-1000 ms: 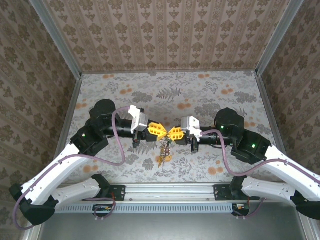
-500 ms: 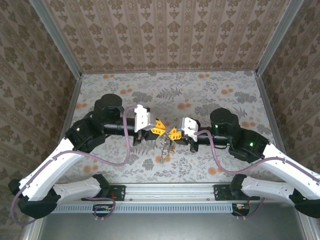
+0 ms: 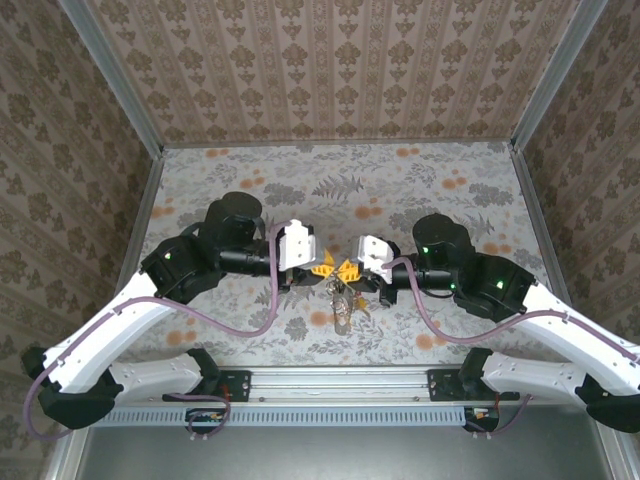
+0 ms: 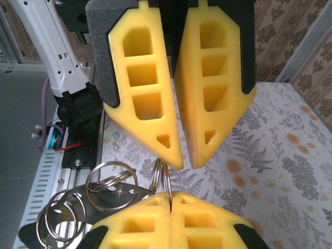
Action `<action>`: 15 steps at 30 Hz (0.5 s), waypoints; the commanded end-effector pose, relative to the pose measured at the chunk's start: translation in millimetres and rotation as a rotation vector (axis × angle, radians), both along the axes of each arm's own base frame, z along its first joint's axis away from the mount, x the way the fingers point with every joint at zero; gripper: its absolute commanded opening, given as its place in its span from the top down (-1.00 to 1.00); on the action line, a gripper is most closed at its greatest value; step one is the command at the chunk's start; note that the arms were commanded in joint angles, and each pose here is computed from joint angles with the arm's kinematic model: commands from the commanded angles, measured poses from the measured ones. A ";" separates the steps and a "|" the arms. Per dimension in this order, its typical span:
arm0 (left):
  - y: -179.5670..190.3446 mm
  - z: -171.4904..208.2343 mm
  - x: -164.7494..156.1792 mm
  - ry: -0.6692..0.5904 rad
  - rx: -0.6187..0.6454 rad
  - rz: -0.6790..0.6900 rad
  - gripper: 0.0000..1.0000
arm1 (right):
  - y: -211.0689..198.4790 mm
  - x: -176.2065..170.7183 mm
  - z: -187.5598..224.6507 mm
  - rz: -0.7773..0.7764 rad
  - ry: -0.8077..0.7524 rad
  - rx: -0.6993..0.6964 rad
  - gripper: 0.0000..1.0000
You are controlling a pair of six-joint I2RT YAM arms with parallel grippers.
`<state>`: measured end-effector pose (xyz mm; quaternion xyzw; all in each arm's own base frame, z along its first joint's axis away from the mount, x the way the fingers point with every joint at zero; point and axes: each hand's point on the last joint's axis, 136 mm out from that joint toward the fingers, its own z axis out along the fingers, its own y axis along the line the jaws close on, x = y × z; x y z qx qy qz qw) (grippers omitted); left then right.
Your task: Put the keys on the keyring
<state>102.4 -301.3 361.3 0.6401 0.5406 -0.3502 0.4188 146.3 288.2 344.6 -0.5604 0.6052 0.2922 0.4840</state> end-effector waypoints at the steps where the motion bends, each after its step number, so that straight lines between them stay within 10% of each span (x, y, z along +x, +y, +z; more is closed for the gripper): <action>1: 4.4 -2.1 -8.8 -0.008 0.030 -0.022 0.68 | 2.8 2.1 36.0 0.000 -0.076 0.078 1.00; 15: 10.9 3.0 -9.8 -0.039 0.034 0.011 0.60 | 4.7 7.5 28.4 -0.014 -0.074 0.055 1.00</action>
